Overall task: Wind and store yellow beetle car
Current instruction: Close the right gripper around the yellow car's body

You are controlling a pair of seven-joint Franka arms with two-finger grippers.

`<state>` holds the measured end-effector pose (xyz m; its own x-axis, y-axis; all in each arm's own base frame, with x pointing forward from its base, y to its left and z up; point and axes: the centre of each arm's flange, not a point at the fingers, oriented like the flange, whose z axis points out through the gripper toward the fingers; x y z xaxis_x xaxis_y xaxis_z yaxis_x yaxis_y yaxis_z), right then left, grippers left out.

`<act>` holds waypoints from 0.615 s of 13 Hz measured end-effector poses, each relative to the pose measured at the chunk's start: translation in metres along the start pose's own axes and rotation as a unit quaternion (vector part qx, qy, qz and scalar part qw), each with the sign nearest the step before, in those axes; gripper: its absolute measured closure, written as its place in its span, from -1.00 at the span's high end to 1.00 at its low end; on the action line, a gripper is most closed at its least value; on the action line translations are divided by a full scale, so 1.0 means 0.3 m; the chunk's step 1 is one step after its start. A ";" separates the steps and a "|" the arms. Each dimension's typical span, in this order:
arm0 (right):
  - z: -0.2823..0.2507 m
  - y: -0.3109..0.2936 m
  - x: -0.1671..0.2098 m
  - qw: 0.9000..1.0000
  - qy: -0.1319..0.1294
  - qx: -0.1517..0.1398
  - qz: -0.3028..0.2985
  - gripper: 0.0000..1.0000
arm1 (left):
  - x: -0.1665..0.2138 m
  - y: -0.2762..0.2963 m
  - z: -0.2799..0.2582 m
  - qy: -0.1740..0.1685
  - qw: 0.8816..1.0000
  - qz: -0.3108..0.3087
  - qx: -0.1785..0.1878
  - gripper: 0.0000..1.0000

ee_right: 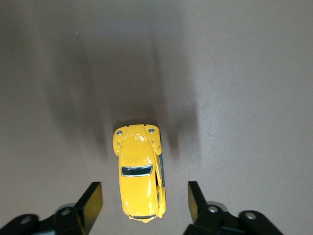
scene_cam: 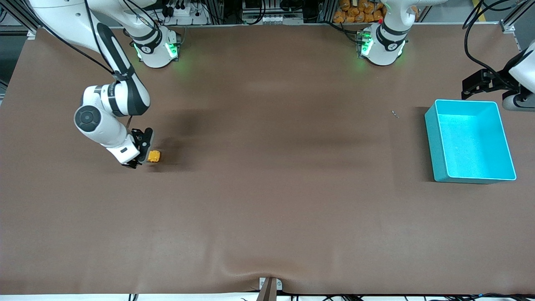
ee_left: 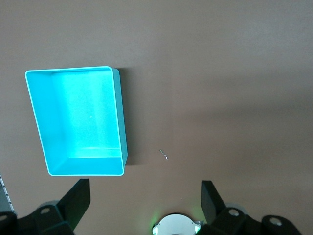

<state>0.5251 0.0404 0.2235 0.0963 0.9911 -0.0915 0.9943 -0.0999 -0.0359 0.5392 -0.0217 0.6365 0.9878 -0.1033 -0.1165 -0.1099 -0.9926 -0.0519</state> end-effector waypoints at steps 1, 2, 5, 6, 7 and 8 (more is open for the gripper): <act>0.002 -0.003 0.009 1.000 -0.004 0.000 -0.009 0.47 | 0.002 -0.001 0.002 -0.001 1.000 0.000 0.002 1.00; 0.005 -0.006 0.015 1.000 -0.009 -0.001 -0.018 0.41 | 0.004 -0.002 0.005 -0.002 1.000 0.000 0.003 1.00; 0.026 -0.009 0.019 0.999 -0.016 0.001 -0.030 0.38 | 0.009 0.003 0.010 -0.002 1.000 0.000 0.003 1.00; 0.034 -0.009 0.019 0.999 -0.016 0.001 -0.031 0.38 | 0.009 0.004 0.009 -0.002 1.000 0.000 0.003 1.00; 0.042 -0.008 0.021 0.999 -0.016 -0.001 -0.032 0.38 | 0.009 0.003 0.009 -0.002 1.000 -0.001 0.003 1.00; 0.053 -0.007 0.022 0.999 -0.015 -0.003 -0.032 0.37 | 0.009 0.003 0.010 -0.002 1.000 -0.001 0.003 1.00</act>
<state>0.5228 0.0457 0.2072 0.0305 0.9923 -0.1198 0.9987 -0.0353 -0.0376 0.5414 -0.0226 0.6333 0.9877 -0.1005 -0.1202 -0.1080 -0.9925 -0.0576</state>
